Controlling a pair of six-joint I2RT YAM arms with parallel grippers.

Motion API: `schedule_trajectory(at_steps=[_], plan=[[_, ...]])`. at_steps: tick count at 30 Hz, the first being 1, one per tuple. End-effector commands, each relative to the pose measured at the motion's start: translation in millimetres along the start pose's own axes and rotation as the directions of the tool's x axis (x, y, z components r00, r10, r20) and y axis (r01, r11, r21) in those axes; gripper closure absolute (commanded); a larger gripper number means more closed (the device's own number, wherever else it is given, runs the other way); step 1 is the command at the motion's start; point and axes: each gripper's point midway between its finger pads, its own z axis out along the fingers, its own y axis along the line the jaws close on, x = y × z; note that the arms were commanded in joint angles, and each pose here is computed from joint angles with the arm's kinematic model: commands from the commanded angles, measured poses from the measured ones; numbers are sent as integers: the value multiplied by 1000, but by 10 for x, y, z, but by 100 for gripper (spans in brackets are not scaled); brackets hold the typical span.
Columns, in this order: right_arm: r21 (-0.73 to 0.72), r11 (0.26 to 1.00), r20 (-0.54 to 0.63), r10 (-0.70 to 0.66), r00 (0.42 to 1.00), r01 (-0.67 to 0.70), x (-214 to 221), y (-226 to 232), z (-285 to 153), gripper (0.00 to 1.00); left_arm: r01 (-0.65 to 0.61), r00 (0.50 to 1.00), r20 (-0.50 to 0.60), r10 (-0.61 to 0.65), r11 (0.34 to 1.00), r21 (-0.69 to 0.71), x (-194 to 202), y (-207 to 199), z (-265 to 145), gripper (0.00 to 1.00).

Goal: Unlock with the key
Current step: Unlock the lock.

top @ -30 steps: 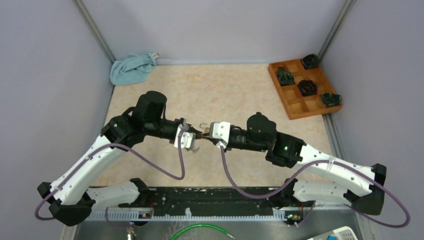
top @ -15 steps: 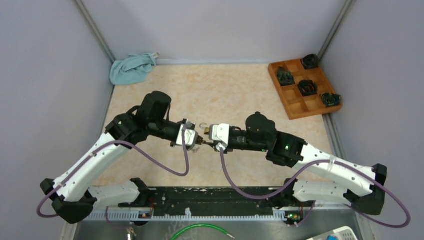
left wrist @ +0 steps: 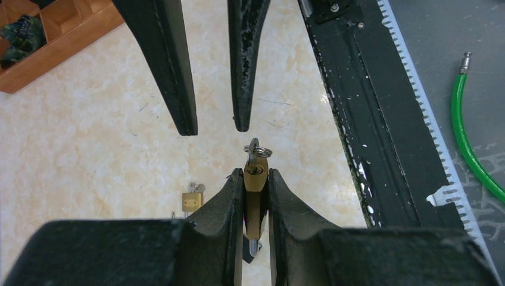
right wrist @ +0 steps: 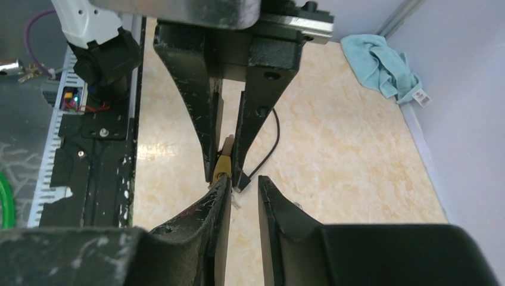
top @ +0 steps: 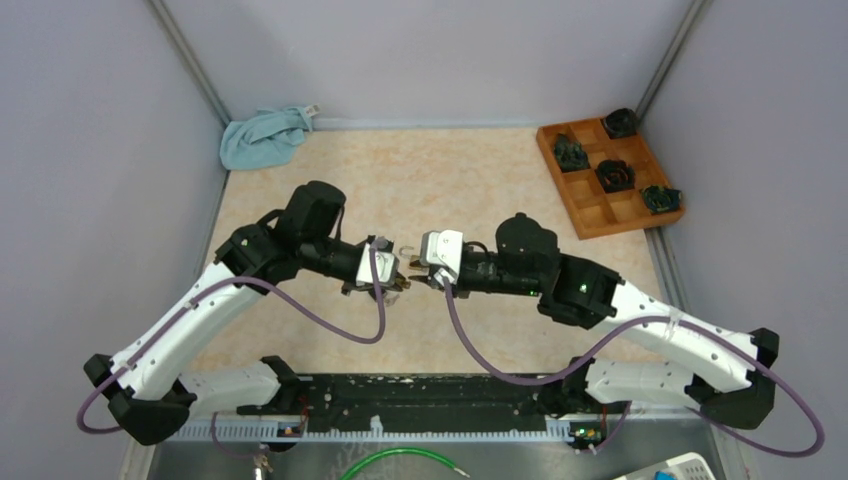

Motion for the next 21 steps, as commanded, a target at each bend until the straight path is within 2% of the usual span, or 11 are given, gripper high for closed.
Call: schedule_trajectory(at_steps=[1,9,12,18,21], plan=[[-39,999,16,22,1000,-22,-112,38,-21,73,-21,999,39,21,1000,-9,-127,17,-54,100],[-77,995,3,62,998,-62,-28,123,83,73,-38,998,46,39,999,-29,-166,69,-69,100],[-80,994,-5,70,998,-70,8,125,142,78,-42,998,47,43,999,-33,-173,78,-73,100],[-63,995,-32,76,997,-78,60,92,179,100,-56,997,44,58,998,-42,-182,86,-94,100],[-43,996,-39,76,996,-78,69,58,166,100,-66,997,47,68,997,-49,-211,102,-108,100]])
